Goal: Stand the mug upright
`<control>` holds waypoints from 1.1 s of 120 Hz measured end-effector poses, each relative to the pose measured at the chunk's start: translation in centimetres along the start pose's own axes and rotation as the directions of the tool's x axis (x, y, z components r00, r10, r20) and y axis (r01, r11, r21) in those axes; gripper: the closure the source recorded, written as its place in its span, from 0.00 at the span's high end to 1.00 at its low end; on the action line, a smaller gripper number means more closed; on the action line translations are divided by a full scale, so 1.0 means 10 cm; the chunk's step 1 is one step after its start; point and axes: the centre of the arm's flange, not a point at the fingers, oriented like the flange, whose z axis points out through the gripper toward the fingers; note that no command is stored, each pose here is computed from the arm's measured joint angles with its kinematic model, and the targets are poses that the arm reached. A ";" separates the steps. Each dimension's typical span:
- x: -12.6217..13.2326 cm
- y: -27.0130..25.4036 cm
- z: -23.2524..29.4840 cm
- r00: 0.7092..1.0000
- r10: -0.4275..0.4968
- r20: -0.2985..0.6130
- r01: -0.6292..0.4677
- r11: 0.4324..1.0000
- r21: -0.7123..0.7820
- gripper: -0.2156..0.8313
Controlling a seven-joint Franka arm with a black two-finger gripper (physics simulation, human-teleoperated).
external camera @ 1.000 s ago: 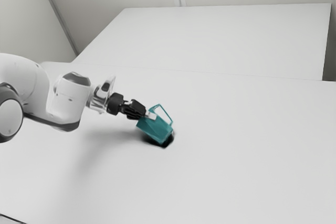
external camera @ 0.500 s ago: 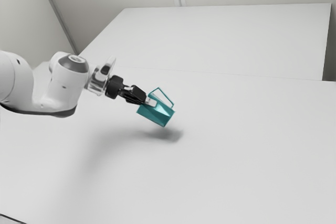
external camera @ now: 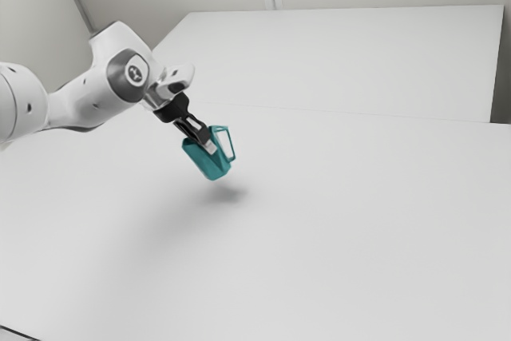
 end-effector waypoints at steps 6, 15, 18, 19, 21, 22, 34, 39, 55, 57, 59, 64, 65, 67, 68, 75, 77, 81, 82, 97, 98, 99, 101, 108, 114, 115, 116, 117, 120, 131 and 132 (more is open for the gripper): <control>0.00 -0.01 0.02 1.000 -0.006 0.015 0.005 1.000 0.025 0.04; 0.00 -0.04 0.05 0.999 -0.016 0.038 0.014 0.998 0.061 0.04; 0.00 -0.04 0.06 0.999 -0.022 0.043 0.019 0.997 0.069 0.04; 0.00 -0.05 0.07 0.999 -0.024 0.044 0.021 0.997 0.072 0.04; 0.00 -0.05 0.08 0.998 -0.029 0.047 0.025 0.997 0.077 0.04; -0.01 -0.05 0.08 0.998 -0.031 0.048 0.027 0.996 0.079 0.04; -0.03 -0.07 0.10 0.997 -0.057 0.057 0.051 0.993 0.102 0.04; -0.03 -0.08 0.08 0.996 -0.063 0.060 0.056 0.992 0.117 0.04; -0.04 -0.10 0.07 0.993 -0.091 0.069 0.080 0.986 0.148 0.04; -0.04 -0.10 0.08 0.993 -0.095 0.069 0.084 0.985 0.150 0.04; -0.04 -0.10 0.08 0.993 -0.099 0.070 0.088 0.984 0.152 0.04; -0.04 -0.11 0.09 0.992 -0.109 0.070 0.097 0.983 0.157 0.04; -0.04 -0.11 0.09 0.991 -0.111 0.070 0.099 0.982 0.158 0.04; -0.04 -0.11 0.09 0.991 -0.115 0.070 0.102 0.982 0.160 0.04; -0.04 -0.11 0.09 0.991 -0.116 0.070 0.104 0.981 0.162 0.04; -0.03 -0.12 0.09 0.990 -0.122 0.072 0.108 0.979 0.176 0.04; -0.03 -0.12 0.09 0.990 -0.124 0.073 0.110 0.978 0.179 0.04; -0.03 -0.13 0.09 0.989 -0.129 0.073 0.113 0.976 0.185 0.04; -0.03 -0.13 0.10 0.989 -0.130 0.074 0.115 0.976 0.187 0.04; -0.02 -0.16 0.17 0.985 -0.152 0.078 0.134 0.970 0.202 0.04; -0.02 -0.16 0.18 0.985 -0.154 0.078 0.136 0.970 0.203 0.04; -0.02 -0.17 0.19 0.985 -0.156 0.079 0.137 0.969 0.203 0.04; -0.02 -0.17 0.20 0.984 -0.159 0.079 0.140 0.969 0.205 0.04; -0.02 -0.19 0.23 0.983 -0.169 0.078 0.149 0.966 0.210 0.04; -0.02 -0.20 0.26 0.981 -0.177 0.078 0.157 0.964 0.213 0.04; -0.02 -0.20 0.27 0.981 -0.178 0.078 0.158 0.964 0.214 0.04; -0.02 -0.21 0.28 0.981 -0.180 0.078 0.160 0.964 0.214 0.04; -0.02 -0.21 0.28 0.980 -0.181 0.078 0.161 0.963 0.214 0.04; -0.02 -0.21 0.29 0.980 -0.185 0.078 0.165 0.962 0.216 0.04; -0.02 -0.25 0.34 0.977 -0.201 0.077 0.180 0.958 0.221 0.04; -0.02 -0.26 0.35 0.976 -0.203 0.076 0.182 0.958 0.222 0.04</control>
